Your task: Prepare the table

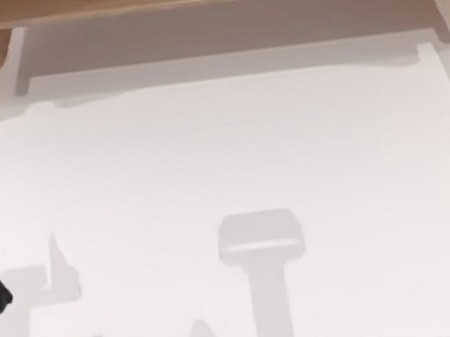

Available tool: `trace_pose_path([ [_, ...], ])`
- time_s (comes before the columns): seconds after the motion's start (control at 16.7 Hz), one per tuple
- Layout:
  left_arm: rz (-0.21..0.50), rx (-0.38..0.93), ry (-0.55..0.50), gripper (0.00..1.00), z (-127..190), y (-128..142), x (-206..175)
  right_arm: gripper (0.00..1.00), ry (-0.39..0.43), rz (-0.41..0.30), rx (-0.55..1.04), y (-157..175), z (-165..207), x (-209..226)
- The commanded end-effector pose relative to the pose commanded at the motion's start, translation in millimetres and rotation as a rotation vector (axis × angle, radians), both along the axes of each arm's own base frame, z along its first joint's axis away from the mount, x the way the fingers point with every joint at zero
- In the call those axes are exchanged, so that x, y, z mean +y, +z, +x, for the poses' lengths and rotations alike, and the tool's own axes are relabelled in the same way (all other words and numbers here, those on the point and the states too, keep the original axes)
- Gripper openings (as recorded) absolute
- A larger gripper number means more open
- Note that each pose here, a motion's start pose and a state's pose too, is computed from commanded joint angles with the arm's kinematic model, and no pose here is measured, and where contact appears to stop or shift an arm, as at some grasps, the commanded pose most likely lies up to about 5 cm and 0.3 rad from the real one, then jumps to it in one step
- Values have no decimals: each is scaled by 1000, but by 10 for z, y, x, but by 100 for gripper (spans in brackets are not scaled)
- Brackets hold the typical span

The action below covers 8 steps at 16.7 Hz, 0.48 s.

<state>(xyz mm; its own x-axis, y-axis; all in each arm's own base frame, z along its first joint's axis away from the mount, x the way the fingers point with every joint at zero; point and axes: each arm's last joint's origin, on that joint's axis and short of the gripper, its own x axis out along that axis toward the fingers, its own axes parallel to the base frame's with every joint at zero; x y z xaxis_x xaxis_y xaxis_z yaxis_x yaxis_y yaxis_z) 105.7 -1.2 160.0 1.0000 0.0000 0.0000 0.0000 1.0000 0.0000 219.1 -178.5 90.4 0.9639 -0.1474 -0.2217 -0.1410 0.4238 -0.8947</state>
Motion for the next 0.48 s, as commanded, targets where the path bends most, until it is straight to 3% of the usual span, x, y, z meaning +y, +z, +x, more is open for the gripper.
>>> trace_pose_path([
  [0.24, 0, 0, 0, 100, 0, 0, 0, 100, 109, -256, -111, -12, 14, -20],
  [0.48, 0, 0, 0, 100, 0, 0, 0, 100, 178, -409, -180, -13, 54, -4],
])
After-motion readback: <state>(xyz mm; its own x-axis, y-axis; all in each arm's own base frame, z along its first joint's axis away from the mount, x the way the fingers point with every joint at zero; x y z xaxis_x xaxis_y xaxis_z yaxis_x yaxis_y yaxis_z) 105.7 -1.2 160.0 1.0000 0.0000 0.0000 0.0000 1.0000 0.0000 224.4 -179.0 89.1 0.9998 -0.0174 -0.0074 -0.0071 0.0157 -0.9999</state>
